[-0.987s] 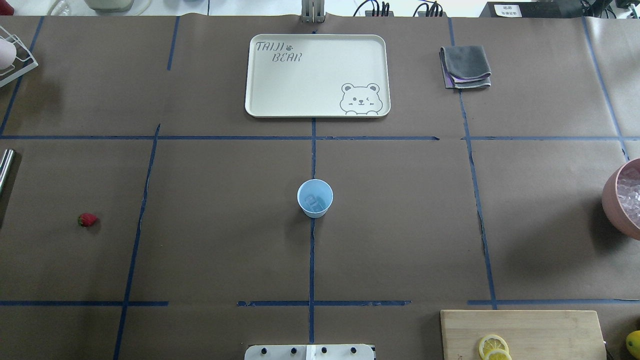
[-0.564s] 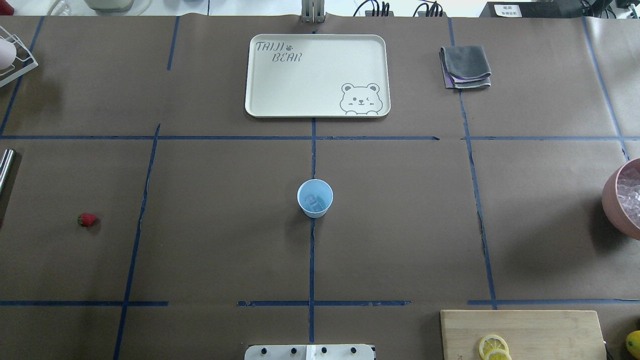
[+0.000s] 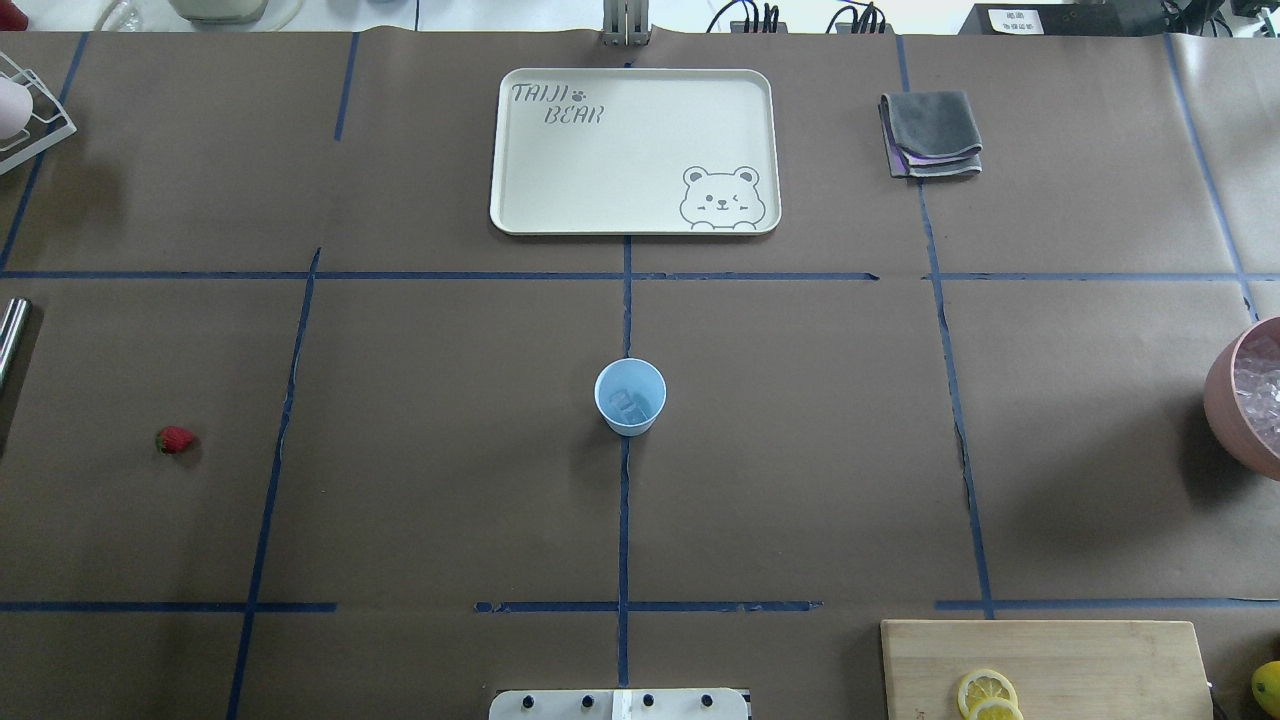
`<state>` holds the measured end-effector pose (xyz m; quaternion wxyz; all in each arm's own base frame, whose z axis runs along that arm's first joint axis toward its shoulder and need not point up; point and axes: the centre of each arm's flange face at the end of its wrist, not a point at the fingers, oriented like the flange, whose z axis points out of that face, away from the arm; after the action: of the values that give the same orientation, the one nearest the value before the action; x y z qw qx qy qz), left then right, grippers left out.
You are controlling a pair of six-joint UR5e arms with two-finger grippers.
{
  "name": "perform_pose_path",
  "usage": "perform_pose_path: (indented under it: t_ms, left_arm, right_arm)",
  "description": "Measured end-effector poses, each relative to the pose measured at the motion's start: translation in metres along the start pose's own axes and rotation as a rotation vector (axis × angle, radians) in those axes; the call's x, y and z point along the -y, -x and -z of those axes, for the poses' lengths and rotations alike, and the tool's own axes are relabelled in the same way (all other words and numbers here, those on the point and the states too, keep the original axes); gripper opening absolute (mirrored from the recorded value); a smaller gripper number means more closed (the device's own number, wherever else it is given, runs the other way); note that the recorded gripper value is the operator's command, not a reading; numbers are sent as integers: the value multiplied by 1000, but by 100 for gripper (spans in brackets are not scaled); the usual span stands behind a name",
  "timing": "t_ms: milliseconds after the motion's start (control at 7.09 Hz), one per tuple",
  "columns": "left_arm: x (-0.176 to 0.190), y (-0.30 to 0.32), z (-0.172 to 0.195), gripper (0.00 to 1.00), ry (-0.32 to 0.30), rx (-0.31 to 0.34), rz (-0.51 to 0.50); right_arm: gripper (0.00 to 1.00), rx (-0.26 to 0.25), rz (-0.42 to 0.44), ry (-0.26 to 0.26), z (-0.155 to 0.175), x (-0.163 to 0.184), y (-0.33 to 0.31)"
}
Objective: Mash ice and strawberries in cup
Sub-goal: 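Grasp a third ice cube from the pink bowl with the right gripper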
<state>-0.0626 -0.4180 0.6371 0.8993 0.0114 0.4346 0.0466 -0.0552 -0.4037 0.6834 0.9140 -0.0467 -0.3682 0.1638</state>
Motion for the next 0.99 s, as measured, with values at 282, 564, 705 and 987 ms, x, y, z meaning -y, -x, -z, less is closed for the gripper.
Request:
perform_pose_path:
  t_ms: [282,564,705,987]
  left_arm:
    - [0,-1,1,100,-2,0,-3]
    - [0,-4,2,100,-5,-9,-4]
    - [0,-5,2,100,-7,-19,-4]
    - [0,-6,3,100,-8,-26,-4]
  right_arm:
    - [2,-7,0,0,-1,-2,-4]
    - [0,-9,6,-2,1,-14,-14]
    - [0,5,20,-19,12,-18,-7]
    - [0,60,65,-78,51,-23,29]
